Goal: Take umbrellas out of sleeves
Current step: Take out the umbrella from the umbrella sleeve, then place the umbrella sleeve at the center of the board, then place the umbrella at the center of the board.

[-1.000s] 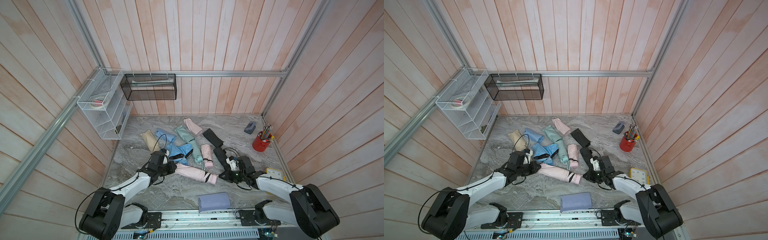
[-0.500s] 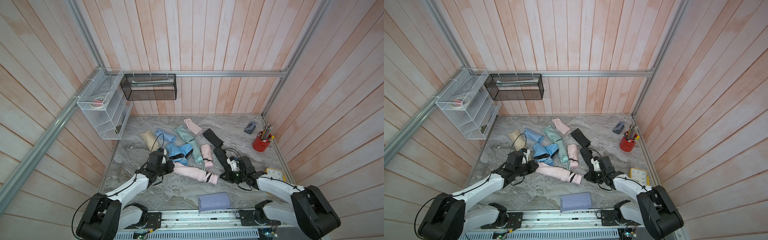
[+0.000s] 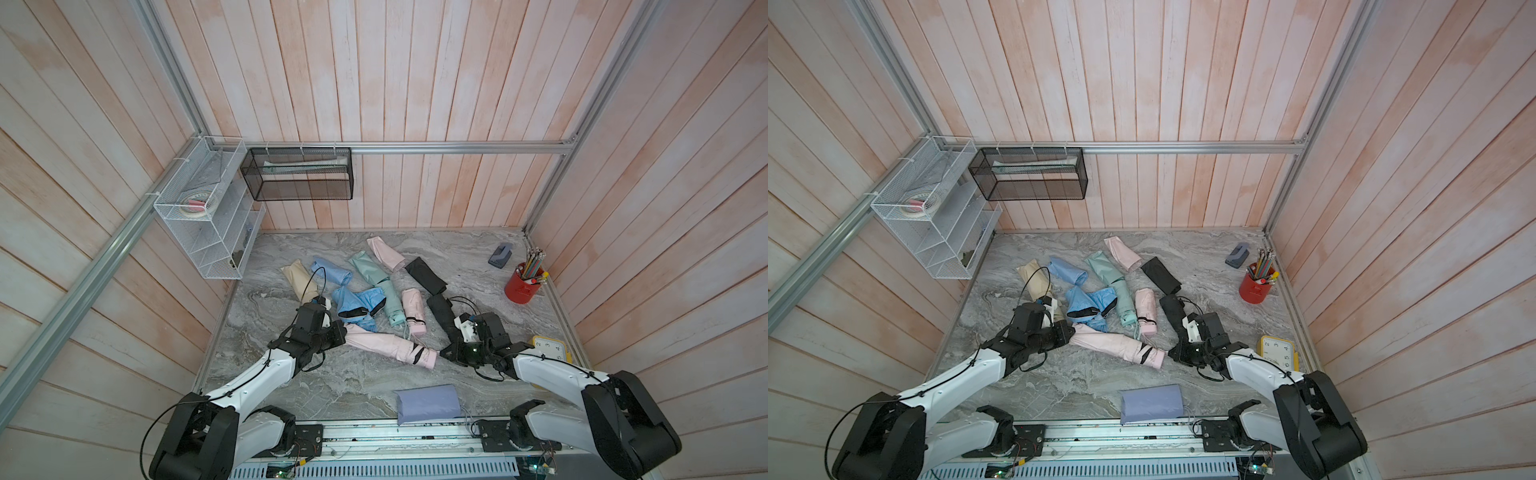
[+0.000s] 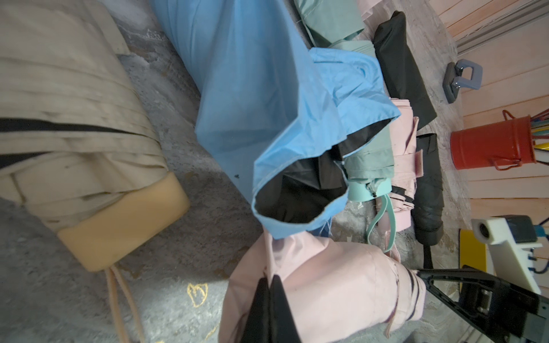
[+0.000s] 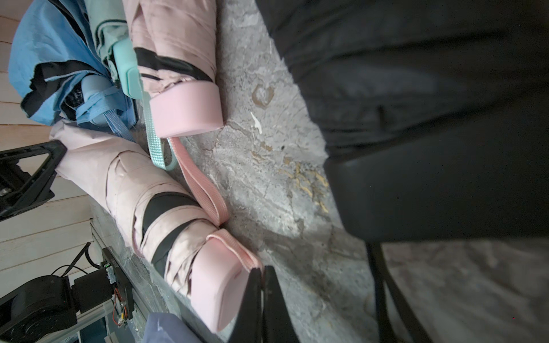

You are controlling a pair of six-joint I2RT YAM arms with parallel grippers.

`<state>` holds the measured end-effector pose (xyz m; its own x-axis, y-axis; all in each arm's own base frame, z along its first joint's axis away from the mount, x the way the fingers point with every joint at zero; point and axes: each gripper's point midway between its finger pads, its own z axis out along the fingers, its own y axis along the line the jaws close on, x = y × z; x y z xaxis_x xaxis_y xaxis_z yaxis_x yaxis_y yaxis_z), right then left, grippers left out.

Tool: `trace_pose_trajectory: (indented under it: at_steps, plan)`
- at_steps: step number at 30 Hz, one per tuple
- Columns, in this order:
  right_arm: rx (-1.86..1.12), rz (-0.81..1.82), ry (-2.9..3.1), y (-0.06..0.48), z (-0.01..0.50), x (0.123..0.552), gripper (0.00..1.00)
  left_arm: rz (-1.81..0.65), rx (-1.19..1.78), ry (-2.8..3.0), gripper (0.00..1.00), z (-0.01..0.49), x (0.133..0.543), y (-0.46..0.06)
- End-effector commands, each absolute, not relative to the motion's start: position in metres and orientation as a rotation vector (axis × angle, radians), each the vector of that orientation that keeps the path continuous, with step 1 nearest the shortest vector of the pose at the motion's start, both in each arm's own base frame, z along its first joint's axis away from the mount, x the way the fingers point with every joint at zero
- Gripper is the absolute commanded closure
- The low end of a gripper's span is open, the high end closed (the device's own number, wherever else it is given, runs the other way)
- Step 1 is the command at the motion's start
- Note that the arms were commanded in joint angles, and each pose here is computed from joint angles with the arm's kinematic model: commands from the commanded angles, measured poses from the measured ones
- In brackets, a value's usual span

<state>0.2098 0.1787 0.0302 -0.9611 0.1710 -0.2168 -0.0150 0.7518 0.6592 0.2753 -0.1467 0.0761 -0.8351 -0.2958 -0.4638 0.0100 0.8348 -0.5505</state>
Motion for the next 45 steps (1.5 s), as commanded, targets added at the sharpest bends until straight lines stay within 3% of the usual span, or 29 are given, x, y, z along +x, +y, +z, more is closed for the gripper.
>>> trace_pose_trajectory:
  at_steps: [1, 26, 37, 40, 42, 45]
  plan:
    - [0.127, 0.976, 2.684, 0.173, 0.031, 0.213, 1.0, -0.702, -0.244, 2.457, 1.0, 0.075, 0.274, -0.137]
    - [0.15, 0.943, 2.645, 0.165, 0.042, 0.227, 1.0, -0.644, -0.346, 2.438, 1.0, 0.073, 0.27, -0.116]
    - [0.168, 0.949, 2.558, 0.168, 0.061, 0.269, 1.0, -0.645, -0.423, 2.414, 1.0, 0.072, 0.277, -0.105]
    - [0.161, 0.965, 2.54, 0.172, 0.069, 0.28, 1.0, -0.69, -0.422, 2.404, 0.89, 0.074, 0.279, -0.106]
    - [0.154, 0.98, 2.531, 0.176, 0.073, 0.285, 1.0, -0.724, -0.418, 2.394, 0.68, 0.075, 0.28, -0.108]
    - [0.119, 1.007, 2.524, 0.18, 0.076, 0.285, 1.0, -0.741, -0.403, 2.389, 0.49, 0.078, 0.28, -0.11]
